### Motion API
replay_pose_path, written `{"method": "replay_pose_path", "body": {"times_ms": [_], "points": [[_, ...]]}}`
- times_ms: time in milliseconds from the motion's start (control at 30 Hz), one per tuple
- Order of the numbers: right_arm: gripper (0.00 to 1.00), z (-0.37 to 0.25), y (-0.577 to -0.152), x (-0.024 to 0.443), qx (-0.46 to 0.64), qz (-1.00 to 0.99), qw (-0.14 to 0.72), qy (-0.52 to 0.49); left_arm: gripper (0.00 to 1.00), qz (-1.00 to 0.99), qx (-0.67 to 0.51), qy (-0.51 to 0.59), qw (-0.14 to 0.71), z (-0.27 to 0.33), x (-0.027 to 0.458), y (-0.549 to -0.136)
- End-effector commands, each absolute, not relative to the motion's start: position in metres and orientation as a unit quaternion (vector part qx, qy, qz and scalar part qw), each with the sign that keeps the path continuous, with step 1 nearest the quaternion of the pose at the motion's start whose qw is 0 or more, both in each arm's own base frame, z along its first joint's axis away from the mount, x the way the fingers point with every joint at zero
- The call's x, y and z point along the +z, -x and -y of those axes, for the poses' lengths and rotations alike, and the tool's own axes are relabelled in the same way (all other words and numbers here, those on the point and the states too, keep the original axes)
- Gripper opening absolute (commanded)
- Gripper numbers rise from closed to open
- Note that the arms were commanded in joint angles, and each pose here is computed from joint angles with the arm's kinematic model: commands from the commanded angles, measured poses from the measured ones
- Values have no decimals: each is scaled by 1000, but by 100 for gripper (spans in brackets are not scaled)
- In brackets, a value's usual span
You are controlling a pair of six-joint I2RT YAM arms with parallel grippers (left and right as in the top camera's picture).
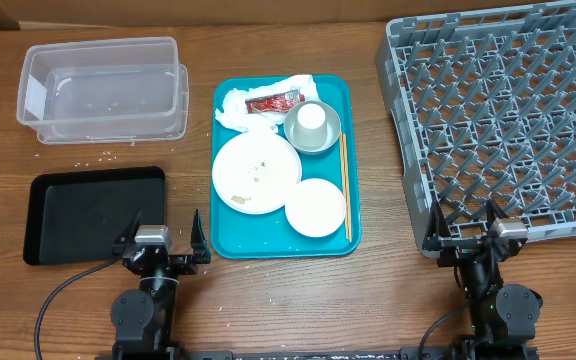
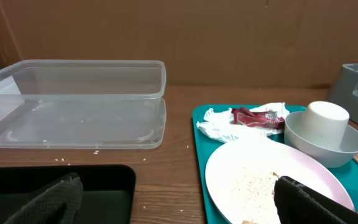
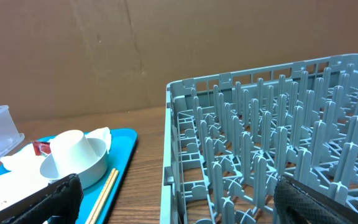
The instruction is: Sort waste into correct bins and load items into the dishwasher
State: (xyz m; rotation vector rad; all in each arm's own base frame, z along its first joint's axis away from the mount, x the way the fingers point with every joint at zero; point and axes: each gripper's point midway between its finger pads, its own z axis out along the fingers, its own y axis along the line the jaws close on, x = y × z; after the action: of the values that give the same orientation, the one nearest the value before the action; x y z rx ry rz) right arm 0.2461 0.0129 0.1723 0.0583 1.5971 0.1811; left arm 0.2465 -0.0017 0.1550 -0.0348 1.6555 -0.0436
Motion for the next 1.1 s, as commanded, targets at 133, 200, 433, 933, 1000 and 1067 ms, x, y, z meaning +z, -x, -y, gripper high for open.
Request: {"method": "replay_pose_path", "body": {"times_ms": [133,200,433,933,1000,1067], "points": [[100,-13,-246,170,79,-714,695,-26,100,-734,-18,21,679,-1,156,-246],[100,-13,-246,170,79,-714,695,-26,100,-734,-18,21,679,-1,156,-246],[100,-13,-246,170,79,-714,695,-26,100,-734,-18,21,679,-1,156,-246],[100,-13,-246,170,79,-714,695,-26,100,-662,-466,92,579,88,202,-221],[100,-13,-246,170,79,-714,695,-26,100,-616,-479,40,623,93,236,-211],[100,-13,-246,170,79,-714,695,-26,100,-566,-470,-8,677,93,269,-198]]}}
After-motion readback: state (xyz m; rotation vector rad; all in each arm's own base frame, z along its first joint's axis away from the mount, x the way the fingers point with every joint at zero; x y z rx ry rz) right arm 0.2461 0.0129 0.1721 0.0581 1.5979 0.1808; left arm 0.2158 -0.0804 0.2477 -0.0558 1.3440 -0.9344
